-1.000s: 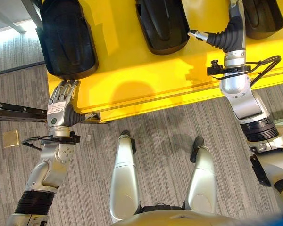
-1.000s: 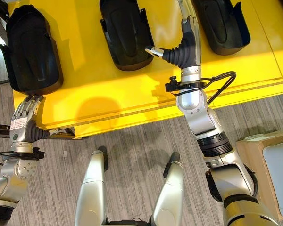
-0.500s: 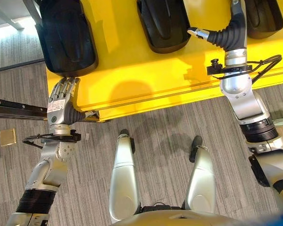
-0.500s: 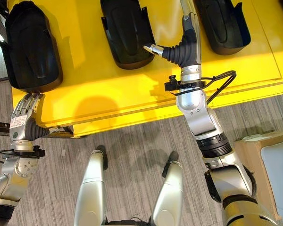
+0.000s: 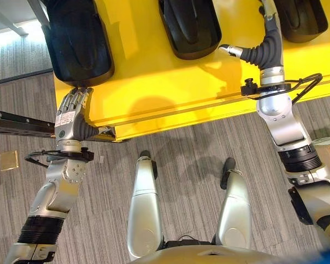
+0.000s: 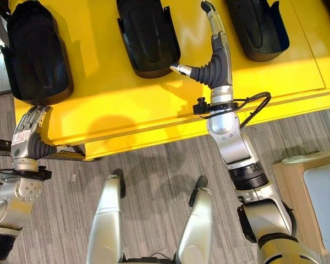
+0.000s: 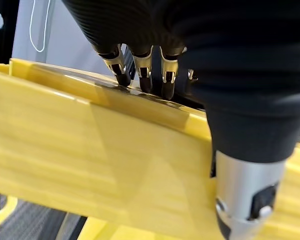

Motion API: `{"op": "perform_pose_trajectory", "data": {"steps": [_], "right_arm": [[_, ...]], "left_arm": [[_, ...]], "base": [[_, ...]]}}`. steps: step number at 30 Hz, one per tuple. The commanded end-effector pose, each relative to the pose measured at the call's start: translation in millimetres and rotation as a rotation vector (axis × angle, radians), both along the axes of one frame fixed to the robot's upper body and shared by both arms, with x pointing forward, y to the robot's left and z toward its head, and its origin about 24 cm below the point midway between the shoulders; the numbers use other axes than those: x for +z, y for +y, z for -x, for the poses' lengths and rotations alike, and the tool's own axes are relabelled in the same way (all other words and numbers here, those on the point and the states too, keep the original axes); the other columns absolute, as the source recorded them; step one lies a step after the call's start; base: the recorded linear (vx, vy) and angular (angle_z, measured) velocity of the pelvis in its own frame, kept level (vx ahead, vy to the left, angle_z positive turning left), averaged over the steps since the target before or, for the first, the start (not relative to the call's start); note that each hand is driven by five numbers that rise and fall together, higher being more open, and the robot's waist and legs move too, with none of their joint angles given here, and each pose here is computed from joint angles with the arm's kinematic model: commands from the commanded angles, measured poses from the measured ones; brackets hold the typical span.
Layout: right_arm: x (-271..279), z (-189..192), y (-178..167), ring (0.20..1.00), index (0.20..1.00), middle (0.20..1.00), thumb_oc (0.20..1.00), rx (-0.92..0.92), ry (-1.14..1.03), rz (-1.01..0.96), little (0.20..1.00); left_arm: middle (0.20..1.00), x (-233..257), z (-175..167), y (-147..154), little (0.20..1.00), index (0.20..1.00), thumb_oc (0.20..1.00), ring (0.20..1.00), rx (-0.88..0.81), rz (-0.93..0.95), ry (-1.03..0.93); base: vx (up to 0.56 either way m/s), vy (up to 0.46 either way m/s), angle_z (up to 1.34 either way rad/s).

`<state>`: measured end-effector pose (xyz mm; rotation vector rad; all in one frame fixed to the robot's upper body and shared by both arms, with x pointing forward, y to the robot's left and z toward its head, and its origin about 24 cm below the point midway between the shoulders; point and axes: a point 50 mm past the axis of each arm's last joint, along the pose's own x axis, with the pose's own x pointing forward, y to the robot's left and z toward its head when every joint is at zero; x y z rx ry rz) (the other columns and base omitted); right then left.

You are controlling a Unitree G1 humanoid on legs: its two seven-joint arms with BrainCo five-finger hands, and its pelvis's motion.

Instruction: Move parts from the plastic box to the shelf.

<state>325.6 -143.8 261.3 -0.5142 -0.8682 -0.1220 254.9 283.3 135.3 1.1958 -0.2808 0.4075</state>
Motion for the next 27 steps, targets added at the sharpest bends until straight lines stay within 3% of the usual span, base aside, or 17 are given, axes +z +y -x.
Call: {"op": "perform_pose_trajectory", "data": {"steps": [1, 19, 27], "right_arm": [[11.8, 10.1, 2.6, 1.0, 1.0, 1.0, 1.0, 0.05, -0.072, -0.077, 1.0], [-3.8, 9.1, -0.6, 1.0, 1.0, 1.0, 1.0, 0.071, -0.001, -0.041, 1.0], [-4.7, 10.3, -5.3, 1.0, 1.0, 1.0, 1.0, 0.055, -0.002, -0.04, 1.0]], "left_arm": [[1.0, 110.7, -28.4, 12.7, 1.0, 1.0, 1.0, 1.0, -0.001, 0.08, -0.387], [1.0, 162.3, -29.8, 25.5, 1.0, 1.0, 1.0, 1.0, -0.03, -0.048, -0.343], [1.0, 142.3, -19.8, 14.4, 1.0, 1.0, 1.0, 1.0, -0.09, -0.042, -0.327]], "base": [[0.0, 0.0, 0.0], [0.01, 0.001, 0.01], [0.0, 0.001, -0.06]]}}
